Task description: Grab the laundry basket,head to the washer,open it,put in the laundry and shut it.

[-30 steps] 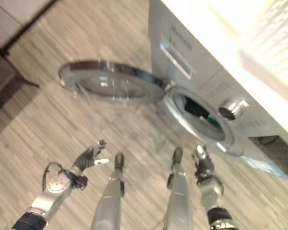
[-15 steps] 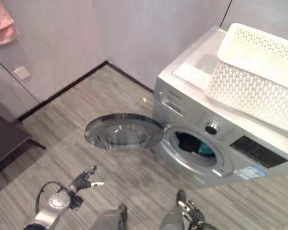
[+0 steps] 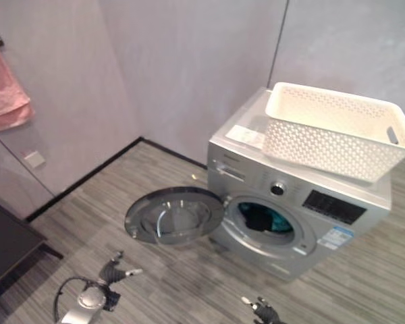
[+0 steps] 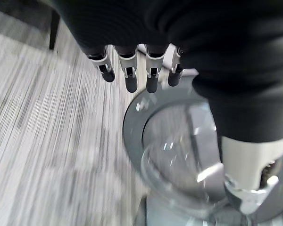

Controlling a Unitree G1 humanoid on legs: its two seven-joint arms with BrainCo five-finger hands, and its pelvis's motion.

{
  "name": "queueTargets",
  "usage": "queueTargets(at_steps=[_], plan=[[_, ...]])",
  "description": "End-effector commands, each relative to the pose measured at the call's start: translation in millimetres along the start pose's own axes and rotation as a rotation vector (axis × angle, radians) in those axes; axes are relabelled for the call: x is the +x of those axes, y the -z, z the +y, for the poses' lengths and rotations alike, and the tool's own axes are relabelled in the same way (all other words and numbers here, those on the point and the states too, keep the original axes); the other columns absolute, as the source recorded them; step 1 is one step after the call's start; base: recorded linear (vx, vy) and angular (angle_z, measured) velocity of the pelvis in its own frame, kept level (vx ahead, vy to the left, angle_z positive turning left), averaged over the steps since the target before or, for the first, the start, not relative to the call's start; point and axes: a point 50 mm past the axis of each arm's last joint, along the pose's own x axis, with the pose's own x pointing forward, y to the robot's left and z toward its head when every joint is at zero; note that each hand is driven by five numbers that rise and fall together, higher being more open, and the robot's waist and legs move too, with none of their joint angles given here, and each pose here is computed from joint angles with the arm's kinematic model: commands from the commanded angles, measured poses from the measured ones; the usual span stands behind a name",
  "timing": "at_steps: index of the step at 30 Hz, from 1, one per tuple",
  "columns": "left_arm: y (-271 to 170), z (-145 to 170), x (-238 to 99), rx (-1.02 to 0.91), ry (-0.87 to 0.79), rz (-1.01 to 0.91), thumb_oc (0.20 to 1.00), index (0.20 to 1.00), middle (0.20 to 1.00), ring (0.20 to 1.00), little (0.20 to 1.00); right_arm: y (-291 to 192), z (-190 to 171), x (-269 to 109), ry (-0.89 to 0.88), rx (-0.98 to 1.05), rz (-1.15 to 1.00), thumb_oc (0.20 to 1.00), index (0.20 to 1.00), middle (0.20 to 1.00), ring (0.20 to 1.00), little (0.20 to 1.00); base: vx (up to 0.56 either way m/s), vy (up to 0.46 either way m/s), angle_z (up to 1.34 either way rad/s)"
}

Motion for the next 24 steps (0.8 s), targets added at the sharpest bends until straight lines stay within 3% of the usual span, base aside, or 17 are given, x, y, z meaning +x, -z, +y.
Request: queueTargets(at_steps=[1,7,8,9,10,17,24], plan=[[-37.7,34.2,15.4,-0.02,-0.18,-0.105,1.0,1.0,1.0,1.0,1.0,-1.6,0.8,0.1,-0.004,-0.054,-0.005,1.0,1.0,1.0,1.0,1.0,0.01,-0.048,-0.26],[-65.3,90.1,26.0,0.155,-0.401,-0.16,1.0,1.0,1.0,1.0,1.0,14.0,-7.2,-5.6,0.002,-0.116,0.036,1.0,1.0,1.0,1.0,1.0,0.03,-0.033,-0.06],[-86.0,125.2,29.2,0.297,-0.503,-0.185,1.0,1.0,1.0,1.0,1.0,21.1,-14.1,-8.7,0.017,-0.147,0.057,1.0,1.0,1.0,1.0,1.0,0.04,-0.019,-0.02],[-86.5,125.4,29.3,0.298,-0.503,-0.186,1.0,1.0,1.0,1.0,1.0,20.9,-13.8,-8.5,0.016,-0.146,0.057,1.0,1.0,1.0,1.0,1.0,0.0,0.0,0.0],[-114.9,155.7,32.0,0.34,-0.576,-0.207,1.0,1.0,1.0,1.0,1.0,18.2,-21.1,-9.3,0.034,-0.173,0.051,1.0,1.0,1.0,1.0,1.0,-0.08,-0.023,0.06],[-219.0,235.5,12.5,0.227,-0.699,-0.327,1.0,1.0,1.0,1.0,1.0,-23.3,-24.0,-4.6,0.01,-0.229,-0.079,1.0,1.0,1.0,1.0,1.0,-0.17,-0.049,0.1],[-287.9,262.6,-16.9,0.083,-0.734,-0.443,1.0,1.0,1.0,1.0,1.0,-60.1,-17.4,-8.5,-0.059,-0.271,-0.218,1.0,1.0,1.0,1.0,1.0,-0.07,-0.031,-0.04]])
